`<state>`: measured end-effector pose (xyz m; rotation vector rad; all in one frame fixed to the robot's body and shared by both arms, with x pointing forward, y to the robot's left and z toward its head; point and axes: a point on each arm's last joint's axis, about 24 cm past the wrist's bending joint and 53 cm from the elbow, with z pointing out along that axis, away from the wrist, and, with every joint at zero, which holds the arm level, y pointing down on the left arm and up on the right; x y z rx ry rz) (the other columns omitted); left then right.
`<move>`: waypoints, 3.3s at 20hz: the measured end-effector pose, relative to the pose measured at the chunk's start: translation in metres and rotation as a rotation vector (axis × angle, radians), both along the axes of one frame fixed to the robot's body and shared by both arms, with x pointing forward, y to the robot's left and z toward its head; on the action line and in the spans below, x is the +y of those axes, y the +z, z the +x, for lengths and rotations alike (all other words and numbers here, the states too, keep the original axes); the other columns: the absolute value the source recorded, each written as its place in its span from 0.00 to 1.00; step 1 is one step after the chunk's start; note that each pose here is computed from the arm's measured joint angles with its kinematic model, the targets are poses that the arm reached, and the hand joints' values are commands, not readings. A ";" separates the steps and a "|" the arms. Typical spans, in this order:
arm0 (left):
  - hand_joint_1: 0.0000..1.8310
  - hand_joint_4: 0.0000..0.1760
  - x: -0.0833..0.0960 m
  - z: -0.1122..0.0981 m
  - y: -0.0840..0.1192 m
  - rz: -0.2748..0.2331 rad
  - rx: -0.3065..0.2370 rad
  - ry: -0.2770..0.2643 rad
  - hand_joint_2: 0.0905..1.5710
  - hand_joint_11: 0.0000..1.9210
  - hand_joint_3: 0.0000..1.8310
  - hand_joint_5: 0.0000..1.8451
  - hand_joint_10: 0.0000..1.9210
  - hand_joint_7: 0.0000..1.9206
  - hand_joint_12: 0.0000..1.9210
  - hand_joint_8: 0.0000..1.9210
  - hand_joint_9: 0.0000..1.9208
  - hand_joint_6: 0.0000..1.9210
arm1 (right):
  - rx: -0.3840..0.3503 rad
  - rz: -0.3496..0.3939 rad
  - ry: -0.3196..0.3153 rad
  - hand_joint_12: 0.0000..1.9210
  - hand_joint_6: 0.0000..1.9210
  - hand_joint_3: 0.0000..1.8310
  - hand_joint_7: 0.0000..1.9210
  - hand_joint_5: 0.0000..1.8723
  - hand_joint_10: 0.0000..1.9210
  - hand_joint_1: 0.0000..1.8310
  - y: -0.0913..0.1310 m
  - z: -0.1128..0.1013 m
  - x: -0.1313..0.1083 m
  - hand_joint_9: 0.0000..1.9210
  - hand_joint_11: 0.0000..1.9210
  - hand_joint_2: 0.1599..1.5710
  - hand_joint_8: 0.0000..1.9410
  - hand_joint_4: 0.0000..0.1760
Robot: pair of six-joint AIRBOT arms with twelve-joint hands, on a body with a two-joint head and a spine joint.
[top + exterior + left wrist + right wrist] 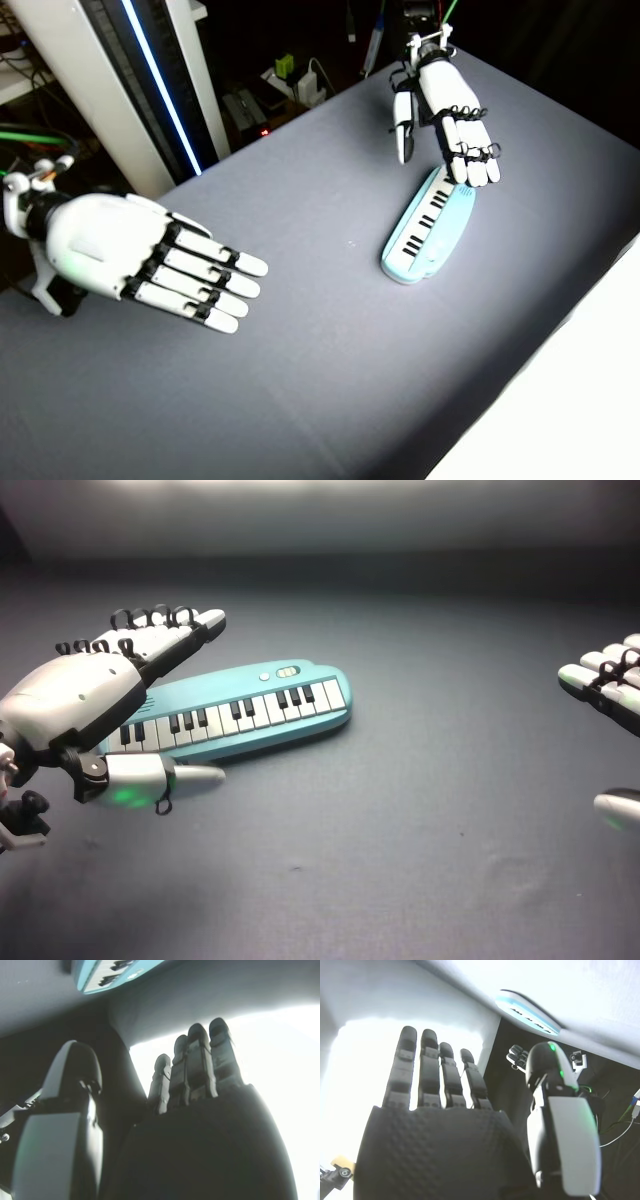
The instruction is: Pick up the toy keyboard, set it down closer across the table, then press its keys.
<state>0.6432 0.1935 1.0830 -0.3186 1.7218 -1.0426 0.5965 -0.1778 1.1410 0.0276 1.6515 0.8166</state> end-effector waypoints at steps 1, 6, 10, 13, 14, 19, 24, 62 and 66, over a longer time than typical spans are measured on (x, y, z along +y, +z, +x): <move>0.42 0.35 0.000 0.000 0.000 0.000 0.000 0.000 0.59 0.00 0.01 0.00 0.00 0.00 0.00 0.00 0.00 0.00 | 0.000 0.000 0.000 0.00 0.00 0.01 0.00 0.00 0.00 0.13 0.000 0.000 0.000 0.00 0.00 0.84 0.00 0.00; 0.44 0.52 -0.001 0.015 0.000 0.054 -0.006 0.006 0.60 0.00 0.01 0.00 0.00 0.00 0.00 0.00 0.00 0.00 | 0.001 0.002 -0.003 0.00 0.00 0.00 0.00 0.00 0.00 0.12 0.000 0.000 -0.001 0.00 0.00 0.84 0.00 0.00; 0.45 0.51 -0.004 0.044 -0.014 0.138 0.035 0.030 0.60 0.00 0.01 0.00 0.00 0.00 0.00 0.00 0.00 0.00 | 0.013 -0.003 -0.009 0.00 0.00 0.00 0.00 0.00 0.00 0.16 -0.004 0.000 -0.003 0.00 0.00 0.84 0.00 0.00; 0.42 0.70 0.000 0.052 -0.043 0.192 0.121 0.049 0.59 0.00 0.00 0.00 0.00 0.00 0.00 0.00 0.00 0.00 | 0.012 -0.002 -0.009 0.00 0.00 0.00 0.00 0.00 0.00 0.20 -0.004 0.000 -0.003 0.00 0.00 0.83 0.00 0.00; 0.42 0.72 0.001 0.055 -0.050 0.206 0.143 0.054 0.59 0.00 0.00 0.00 0.00 0.00 0.00 0.00 0.00 0.00 | 0.014 -0.003 -0.011 0.00 0.00 0.00 0.00 0.00 0.00 0.20 -0.004 0.000 -0.003 0.00 0.00 0.83 0.00 0.00; 0.42 0.65 0.000 0.068 -0.072 0.253 0.208 0.079 0.57 0.00 0.00 0.00 0.00 0.00 0.00 0.00 0.00 0.00 | 0.019 -0.002 -0.018 0.00 0.00 0.00 0.00 0.00 0.00 0.21 -0.006 0.000 -0.005 0.00 0.00 0.83 0.00 0.00; 0.60 0.21 0.000 0.069 -0.076 0.237 0.230 0.089 0.67 0.00 0.01 0.13 0.03 0.08 0.55 0.01 0.09 0.03 | 0.020 -0.001 -0.018 0.00 0.00 0.00 0.00 0.00 0.00 0.22 -0.006 0.000 -0.005 0.00 0.00 0.83 0.00 0.00; 0.56 0.00 -0.248 0.022 -0.050 0.127 0.098 -0.428 0.72 0.02 0.00 0.16 0.39 0.18 0.77 0.18 0.12 0.22 | -0.134 0.149 0.062 0.00 0.00 0.00 0.00 0.00 0.00 0.00 0.049 -0.016 0.006 0.00 0.00 0.85 0.00 0.40; 0.39 0.33 -0.250 0.019 -0.060 0.158 0.120 -0.435 0.69 0.00 0.00 0.03 0.01 0.03 0.46 0.00 0.03 0.00 | -0.136 0.150 0.064 0.00 0.00 0.00 0.00 0.00 0.00 0.00 0.050 -0.016 0.006 0.00 0.00 0.85 0.00 0.38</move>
